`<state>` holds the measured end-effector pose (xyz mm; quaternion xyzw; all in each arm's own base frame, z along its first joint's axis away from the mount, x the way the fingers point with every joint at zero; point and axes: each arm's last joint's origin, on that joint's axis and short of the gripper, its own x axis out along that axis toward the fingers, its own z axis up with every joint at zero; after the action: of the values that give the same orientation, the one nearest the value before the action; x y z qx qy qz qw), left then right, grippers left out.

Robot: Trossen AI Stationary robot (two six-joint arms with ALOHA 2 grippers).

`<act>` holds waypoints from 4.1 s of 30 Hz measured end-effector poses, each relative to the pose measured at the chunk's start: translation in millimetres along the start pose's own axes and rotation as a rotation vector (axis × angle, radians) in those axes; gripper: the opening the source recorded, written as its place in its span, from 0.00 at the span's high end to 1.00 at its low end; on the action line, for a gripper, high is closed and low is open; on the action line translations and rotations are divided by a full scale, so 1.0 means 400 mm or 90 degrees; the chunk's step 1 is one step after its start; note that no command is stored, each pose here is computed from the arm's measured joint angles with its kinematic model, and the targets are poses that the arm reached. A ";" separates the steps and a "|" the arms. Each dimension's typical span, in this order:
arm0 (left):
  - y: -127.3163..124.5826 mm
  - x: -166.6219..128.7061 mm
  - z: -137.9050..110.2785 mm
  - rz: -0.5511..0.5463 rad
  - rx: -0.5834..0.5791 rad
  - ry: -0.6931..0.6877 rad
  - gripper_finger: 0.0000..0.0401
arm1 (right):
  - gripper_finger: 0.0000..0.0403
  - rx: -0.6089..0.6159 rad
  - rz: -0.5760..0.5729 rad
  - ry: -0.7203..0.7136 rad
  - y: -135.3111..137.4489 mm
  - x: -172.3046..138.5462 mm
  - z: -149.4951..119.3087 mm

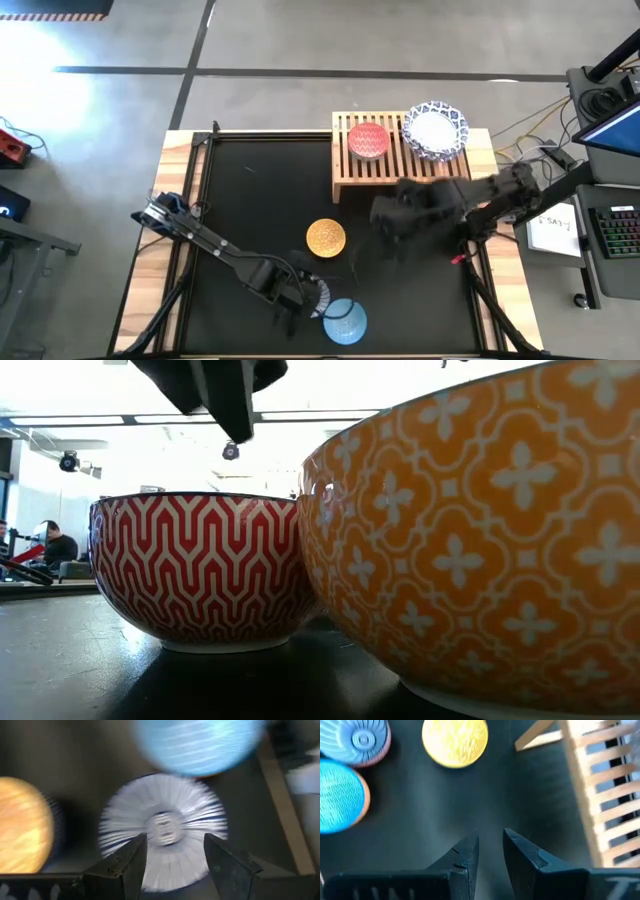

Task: Place and stack bowls onto a shelf
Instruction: Stack the blue patterned bowl on top of the red patterned bowl on the shelf

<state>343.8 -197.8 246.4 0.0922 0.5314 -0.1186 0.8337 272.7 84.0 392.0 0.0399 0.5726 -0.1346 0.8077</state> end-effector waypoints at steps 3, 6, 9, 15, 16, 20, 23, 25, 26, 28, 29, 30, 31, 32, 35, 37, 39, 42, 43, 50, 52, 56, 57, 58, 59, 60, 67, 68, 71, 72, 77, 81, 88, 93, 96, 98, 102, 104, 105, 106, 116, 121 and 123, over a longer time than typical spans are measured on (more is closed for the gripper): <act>-0.016 0.012 0.007 -0.076 0.016 -0.008 0.56 | 0.81 -0.011 -0.019 0.017 0.042 0.024 -0.034; -0.021 0.027 0.006 -0.112 0.006 0.010 0.56 | 0.81 -0.016 -0.032 0.040 0.072 0.052 -0.063; -0.024 0.040 0.004 -0.120 -0.057 0.026 0.56 | 0.80 -0.012 -0.052 0.058 0.089 0.078 -0.086; -0.050 0.083 -0.004 -0.119 -0.089 0.050 0.56 | 0.79 0.002 -0.095 0.066 0.103 0.124 -0.112; -0.057 0.094 -0.007 -0.123 -0.091 0.061 0.56 | 0.79 0.004 -0.099 0.070 0.103 0.130 -0.115; -0.080 0.130 -0.020 -0.113 -0.084 0.085 0.56 | 0.81 0.009 -0.105 0.076 0.104 0.139 -0.120; -0.082 0.145 -0.024 -0.088 -0.063 0.085 0.56 | 0.81 0.010 -0.103 0.073 0.104 0.139 -0.120; -0.080 0.153 -0.025 -0.076 -0.051 0.085 0.56 | 0.81 0.010 -0.102 0.071 0.105 0.139 -0.119; -0.078 0.156 -0.025 -0.074 -0.047 0.085 0.56 | 0.80 0.012 -0.100 0.069 0.106 0.139 -0.118; -0.076 0.158 -0.024 -0.073 -0.040 0.086 0.56 | 0.80 0.013 -0.096 0.065 0.107 0.140 -0.116; -0.074 0.159 -0.024 -0.073 -0.037 0.086 0.56 | 0.80 0.014 -0.096 0.064 0.108 0.140 -0.116; -0.074 0.159 -0.024 -0.073 -0.034 0.086 0.56 | 0.80 0.013 -0.096 0.064 0.108 0.140 -0.116; -0.075 0.159 -0.025 -0.073 -0.031 0.086 0.58 | 0.80 0.013 -0.096 0.064 0.108 0.140 -0.116; -0.075 0.160 -0.025 -0.074 -0.031 0.086 0.60 | 0.80 0.013 -0.095 0.064 0.108 0.140 -0.116; -0.075 0.160 -0.025 -0.078 -0.025 0.087 0.68 | 0.81 0.013 -0.095 0.063 0.108 0.140 -0.116; -0.075 0.160 -0.025 -0.091 -0.016 0.090 0.75 | 0.82 0.013 -0.093 0.062 0.109 0.140 -0.115; -0.074 0.164 -0.025 -0.099 -0.015 0.094 0.83 | 0.82 0.013 -0.092 0.060 0.109 0.140 -0.115; -0.069 0.172 -0.023 -0.105 -0.021 0.098 0.95 | 0.82 0.008 -0.087 0.056 0.111 0.140 -0.113; -0.064 0.172 -0.022 -0.105 -0.025 0.098 0.97 | 0.81 0.007 -0.085 0.054 0.112 0.141 -0.112; -0.042 0.150 -0.019 -0.110 -0.027 0.102 0.98 | 0.80 -0.007 -0.085 0.056 0.111 0.141 -0.112; -0.036 0.131 -0.021 -0.107 -0.021 0.114 0.99 | 0.81 -0.021 -0.084 0.056 0.111 0.141 -0.112; -0.026 0.088 -0.012 -0.103 -0.001 0.126 0.99 | 0.80 -0.068 -0.077 0.056 0.113 0.141 -0.111; -0.022 0.076 -0.008 -0.099 0.004 0.124 0.99 | 0.80 -0.089 -0.068 0.059 0.115 0.141 -0.110; -0.021 0.064 -0.003 -0.100 0.012 0.119 0.99 | 0.79 -0.109 -0.052 0.060 0.118 0.142 -0.109; -0.020 0.056 0.002 -0.101 0.019 0.112 0.99 | 0.78 -0.125 -0.030 0.059 0.123 0.142 -0.106; -0.020 0.050 0.007 -0.103 0.026 0.104 1.00 | 0.77 -0.142 -0.009 0.055 0.128 0.143 -0.102; -0.021 0.018 0.034 -0.100 0.110 0.060 0.99 | 0.70 -0.245 0.136 -0.022 0.169 0.140 -0.069; -0.020 0.013 0.038 -0.093 0.118 0.054 0.99 | 0.69 -0.257 0.150 -0.032 0.173 0.139 -0.065; -0.018 -0.001 0.052 -0.079 0.146 0.034 0.99 | 0.67 -0.296 0.188 -0.051 0.182 0.136 -0.059; -0.019 -0.007 0.057 -0.079 0.153 0.027 0.99 | 0.67 -0.310 0.196 -0.057 0.185 0.135 -0.058; -0.021 -0.038 0.082 -0.083 0.190 -0.010 0.98 | 0.67 -0.388 0.217 -0.105 0.199 0.129 -0.050; -0.021 -0.060 0.099 -0.084 0.219 -0.036 0.98 | 0.69 -0.473 0.226 -0.155 0.214 0.122 -0.047; -0.022 -0.100 0.125 -0.082 0.265 -0.081 0.98 | 0.74 -0.553 0.235 -0.221 0.235 0.111 -0.042; -0.023 -0.128 0.142 -0.090 0.305 -0.114 0.98 | 0.75 -0.589 0.236 -0.253 0.240 0.107 -0.035; -0.023 -0.142 0.150 -0.097 0.329 -0.131 0.98 | 0.74 -0.608 0.237 -0.271 0.242 0.105 -0.032; -0.023 -0.146 0.152 -0.096 0.342 -0.136 0.98 | 0.74 -0.625 0.259 -0.285 0.247 0.102 -0.029; -0.020 -0.144 0.155 -0.092 0.358 -0.146 0.98 | 0.75 -0.657 0.312 -0.312 0.255 0.095 -0.026; -0.019 -0.142 0.156 -0.090 0.372 -0.149 0.98 | 0.75 -0.670 0.317 -0.322 0.257 0.094 -0.025; -0.018 -0.142 0.157 -0.088 0.378 -0.153 0.98 | 0.76 -0.675 0.317 -0.328 0.258 0.093 -0.024; -0.017 -0.142 0.159 -0.087 0.384 -0.158 0.98 | 0.76 -0.681 0.319 -0.331 0.259 0.092 -0.023; -0.004 -0.146 0.173 -0.089 0.442 -0.194 0.98 | 0.77 -0.711 0.376 -0.348 0.267 0.089 -0.023; 0.004 -0.155 0.182 -0.078 0.455 -0.211 0.98 | 0.78 -0.719 0.403 -0.344 0.273 0.095 -0.024; 0.006 -0.157 0.184 -0.074 0.461 -0.215 0.98 | 0.77 -0.719 0.413 -0.342 0.274 0.095 -0.024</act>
<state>382.4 -209.9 334.1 0.3287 0.3156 -0.3586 0.8147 304.5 185.0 343.4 -0.2517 0.2949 0.4258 0.8176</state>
